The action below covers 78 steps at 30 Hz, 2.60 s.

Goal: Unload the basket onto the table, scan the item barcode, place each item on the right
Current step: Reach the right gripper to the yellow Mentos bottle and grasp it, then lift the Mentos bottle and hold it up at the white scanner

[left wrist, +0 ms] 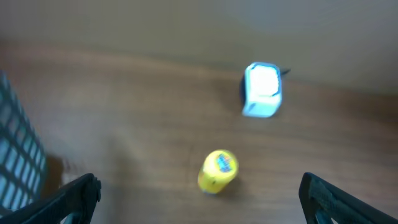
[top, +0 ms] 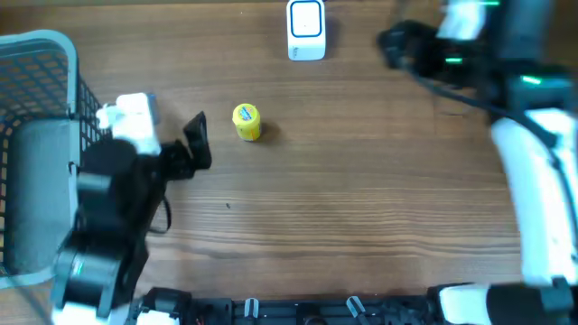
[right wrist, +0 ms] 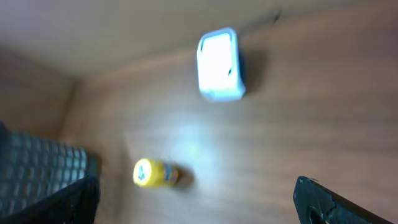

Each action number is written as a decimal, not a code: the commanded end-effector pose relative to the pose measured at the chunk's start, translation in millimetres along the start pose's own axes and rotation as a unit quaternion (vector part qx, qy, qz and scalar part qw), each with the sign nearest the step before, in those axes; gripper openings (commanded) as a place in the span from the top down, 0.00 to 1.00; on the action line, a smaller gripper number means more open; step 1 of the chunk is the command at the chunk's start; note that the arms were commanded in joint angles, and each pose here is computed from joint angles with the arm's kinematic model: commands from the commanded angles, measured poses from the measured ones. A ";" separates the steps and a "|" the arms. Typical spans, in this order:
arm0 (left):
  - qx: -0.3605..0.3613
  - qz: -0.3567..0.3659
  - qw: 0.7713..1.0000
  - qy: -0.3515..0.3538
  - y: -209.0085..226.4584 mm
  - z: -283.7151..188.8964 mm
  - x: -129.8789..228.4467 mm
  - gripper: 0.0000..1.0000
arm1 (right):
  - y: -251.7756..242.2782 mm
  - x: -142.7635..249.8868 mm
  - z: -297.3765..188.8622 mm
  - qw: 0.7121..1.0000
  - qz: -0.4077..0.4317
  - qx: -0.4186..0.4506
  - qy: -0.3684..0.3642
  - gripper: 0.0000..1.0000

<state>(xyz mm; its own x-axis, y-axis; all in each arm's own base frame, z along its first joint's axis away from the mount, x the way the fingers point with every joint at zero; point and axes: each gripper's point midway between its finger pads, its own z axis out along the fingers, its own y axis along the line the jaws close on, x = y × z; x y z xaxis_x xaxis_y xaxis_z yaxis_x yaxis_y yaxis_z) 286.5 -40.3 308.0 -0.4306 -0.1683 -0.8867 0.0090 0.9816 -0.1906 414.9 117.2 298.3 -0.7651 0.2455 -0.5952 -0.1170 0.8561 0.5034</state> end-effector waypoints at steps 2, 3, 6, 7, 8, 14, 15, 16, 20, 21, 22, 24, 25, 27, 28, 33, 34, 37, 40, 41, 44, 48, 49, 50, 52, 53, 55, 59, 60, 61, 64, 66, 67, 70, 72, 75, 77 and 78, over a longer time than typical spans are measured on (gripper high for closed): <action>0.032 0.035 0.998 -0.039 -6.7 -43.7 -9.7 0.00 | 46.6 71.5 96.7 0.994 0.046 0.069 0.071 0.00; 0.031 0.035 0.998 -0.030 -4.9 -47.7 -3.8 0.00 | 58.6 85.8 113.5 0.993 0.042 0.072 0.084 0.00; 0.022 0.037 0.999 0.013 0.5 -48.4 17.7 0.00 | 99.6 122.5 152.3 0.991 0.018 0.066 0.119 0.00; 0.019 0.038 0.999 0.026 2.1 -48.3 24.0 0.00 | 111.1 130.5 160.1 0.990 0.013 0.068 0.125 0.00; 0.018 0.036 0.999 0.031 2.7 -48.4 26.6 0.00 | 118.2 134.7 165.6 0.989 0.010 0.075 0.127 0.00; 0.018 0.034 0.999 0.031 2.7 -48.4 26.7 0.00 | 133.1 134.2 192.0 0.988 0.000 0.113 0.104 0.00; 0.017 0.034 0.999 0.032 2.9 -48.5 27.2 0.00 | 126.4 134.9 196.5 0.987 0.008 0.126 0.101 0.00; 0.017 0.035 0.999 0.032 3.1 -48.6 27.1 0.00 | 123.0 136.6 199.9 0.986 0.008 0.130 0.104 0.00; -0.074 -0.032 0.997 0.004 33.7 -50.9 17.4 0.00 | 107.7 153.6 220.7 0.981 0.006 0.151 0.123 0.00; -0.109 -0.055 0.992 -0.010 45.7 -53.5 13.8 0.00 | 103.1 159.1 226.6 0.979 0.005 0.157 0.129 0.00; -0.125 -0.063 0.990 -0.017 51.2 -55.0 11.8 0.00 | 101.1 161.9 229.3 0.978 0.004 0.159 0.132 0.00; -0.139 -0.068 0.988 -0.021 55.8 -56.2 10.7 0.00 | 97.4 166.2 233.6 0.977 0.004 0.164 0.137 0.00; -0.139 -0.067 0.988 -0.021 56.0 -56.0 11.0 0.00 | 95.9 168.5 236.3 0.976 0.004 0.165 0.139 0.00; -0.140 -0.063 0.988 -0.014 56.3 -56.0 14.2 0.00 | 95.0 172.2 240.7 0.976 0.012 0.165 0.142 0.00; -0.137 -0.062 0.989 -0.010 55.3 -55.9 16.0 0.00 | 93.3 174.6 243.3 0.975 0.017 0.167 0.144 0.00; -0.132 -0.063 0.989 -0.008 53.6 -55.4 16.2 0.00 | 89.4 189.7 254.5 0.972 0.019 0.165 0.165 0.00; -0.132 -0.063 0.989 -0.008 53.6 -55.4 16.2 0.00 | 91.6 192.3 256.2 0.972 0.020 0.161 0.168 0.00; -0.132 -0.063 0.989 -0.008 53.7 -55.4 16.4 0.00 | 98.2 200.2 262.4 0.973 0.025 0.148 0.175 0.00; -0.132 -0.062 0.989 -0.007 53.8 -55.4 16.8 0.00 | 107.5 209.2 268.8 0.974 0.032 0.131 0.183 0.00; -0.132 -0.062 0.989 -0.007 53.8 -55.4 16.8 0.00 | 107.9 212.9 270.0 0.973 0.037 0.131 0.187 0.00; -0.132 -0.062 0.989 -0.006 53.9 -55.5 17.3 0.00 | 104.4 225.8 275.7 0.969 0.048 0.134 0.204 0.00; -0.134 -0.062 0.989 -0.003 54.4 -55.6 18.7 0.00 | 98.1 234.3 280.2 0.965 0.052 0.142 0.214 0.10; -0.134 -0.062 0.989 -0.003 54.4 -55.6 18.7 0.00 | 97.0 234.4 280.2 0.965 0.051 0.144 0.214 0.20; -0.134 -0.062 0.989 -0.003 54.4 -55.6 18.7 0.00 | 95.1 234.4 280.3 0.965 0.050 0.148 0.212 0.28; -0.134 -0.062 0.989 -0.003 54.4 -55.6 18.7 0.00 | 92.2 233.9 279.6 0.964 0.047 0.156 0.210 0.37; -0.134 -0.062 0.989 -0.003 54.4 -55.6 18.7 0.00 | 89.6 233.2 279.0 0.964 0.046 0.161 0.208 0.38; -0.134 -0.062 0.989 -0.003 54.4 -55.6 18.7 0.00 | 84.9 234.6 276.7 0.961 0.044 0.171 0.212 0.39; -0.134 -0.061 0.989 -0.003 54.4 -55.6 18.9 0.00 | 75.4 235.5 272.6 0.958 0.026 0.190 0.215 0.48; -0.134 -0.061 0.989 -0.003 54.4 -55.6 19.0 0.00 | 75.1 235.8 272.3 0.957 0.020 0.189 0.217 0.50; -0.134 -0.061 0.989 -0.002 54.5 -55.7 19.4 0.00 | 74.4 236.4 271.7 0.957 0.019 0.191 0.218 0.51; -0.134 -0.061 0.989 -0.002 54.5 -55.7 19.4 0.00 | 73.9 240.1 269.6 0.955 0.002 0.187 0.232 0.54; -0.134 -0.061 0.989 -0.002 54.5 -55.7 19.5 0.00 | 69.7 246.6 263.6 0.948 -0.009 0.193 0.251 0.54; -0.134 -0.061 0.989 -0.002 54.5 -55.7 19.5 0.00 | 67.7 249.3 261.1 0.946 -0.017 0.195 0.260 0.57; -0.134 -0.062 0.989 -0.002 54.4 -55.6 19.6 0.00 | 62.0 252.5 251.7 0.938 -0.029 0.204 0.279 0.59; -0.134 -0.062 0.989 -0.002 54.4 -55.5 19.5 0.00 | 57.0 246.7 239.1 0.933 -0.027 0.211 0.290 0.64; -0.124 -0.062 0.990 0.003 50.9 -54.1 20.7 0.00 | 57.0 231.1 220.2 0.932 -0.022 0.199 0.301 0.63; -0.108 -0.062 0.992 0.013 44.9 -50.3 23.4 0.00 | 55.1 214.7 202.0 0.934 -0.011 0.201 0.296 0.63; -0.103 -0.061 0.993 0.020 43.0 -47.5 25.1 0.00 | 53.7 204.0 191.1 0.935 -0.006 0.202 0.292 0.62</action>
<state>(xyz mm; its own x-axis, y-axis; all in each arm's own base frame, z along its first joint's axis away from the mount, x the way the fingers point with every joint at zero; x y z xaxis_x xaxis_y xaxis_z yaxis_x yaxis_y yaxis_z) 229.6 9.2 297.3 -0.4381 -0.2689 -0.8578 -0.2531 0.9525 -0.1693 365.5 315.1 39.5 -0.9979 0.0318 -0.0568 0.0262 0.9950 0.0965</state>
